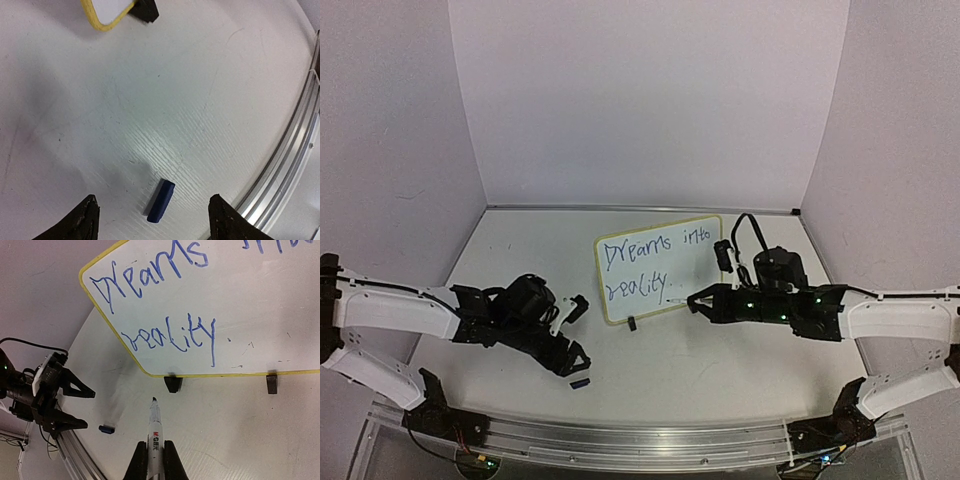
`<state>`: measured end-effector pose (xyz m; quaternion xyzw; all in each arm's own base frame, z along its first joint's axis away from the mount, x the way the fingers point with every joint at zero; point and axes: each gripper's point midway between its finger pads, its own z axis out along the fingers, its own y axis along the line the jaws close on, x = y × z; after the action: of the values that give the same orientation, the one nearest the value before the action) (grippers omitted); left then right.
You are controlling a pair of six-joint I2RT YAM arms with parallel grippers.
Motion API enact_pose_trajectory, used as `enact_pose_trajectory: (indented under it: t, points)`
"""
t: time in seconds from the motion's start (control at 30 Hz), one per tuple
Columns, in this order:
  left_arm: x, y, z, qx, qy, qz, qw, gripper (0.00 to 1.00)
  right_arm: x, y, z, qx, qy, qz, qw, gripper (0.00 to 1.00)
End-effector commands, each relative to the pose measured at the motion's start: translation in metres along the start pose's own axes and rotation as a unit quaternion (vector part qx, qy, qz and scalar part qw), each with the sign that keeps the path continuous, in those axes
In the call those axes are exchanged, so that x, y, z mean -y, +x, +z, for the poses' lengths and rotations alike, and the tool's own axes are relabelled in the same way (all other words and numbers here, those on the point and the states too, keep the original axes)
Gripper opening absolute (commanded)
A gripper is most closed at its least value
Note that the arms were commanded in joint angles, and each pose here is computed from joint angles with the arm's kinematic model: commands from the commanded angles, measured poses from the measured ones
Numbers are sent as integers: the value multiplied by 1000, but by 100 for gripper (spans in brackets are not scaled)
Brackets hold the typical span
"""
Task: Write a sentence on the whiteboard
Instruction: Pick up the pen cap from the center of the board.
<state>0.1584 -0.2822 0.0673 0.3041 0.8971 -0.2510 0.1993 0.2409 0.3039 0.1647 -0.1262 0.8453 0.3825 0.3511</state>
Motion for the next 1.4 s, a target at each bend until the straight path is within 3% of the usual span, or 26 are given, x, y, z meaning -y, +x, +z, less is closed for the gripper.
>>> enact_pose_trajectory:
  t: [0.0,0.1,0.63,1.37]
  points:
    - [-5,18,17,-37,-40,13,998,69,-1,-5,-2,17,2,10,1000,0]
    - [2,24,25,-48,-29,16,998,61,-1,-4,-2,17,3,10,1000,0]
    - [10,59,49,-105,-41,37,993,35,7,-3,-14,38,14,21,999,0]
    - [17,84,43,-138,-102,9,985,32,9,-4,-18,45,17,20,999,0]
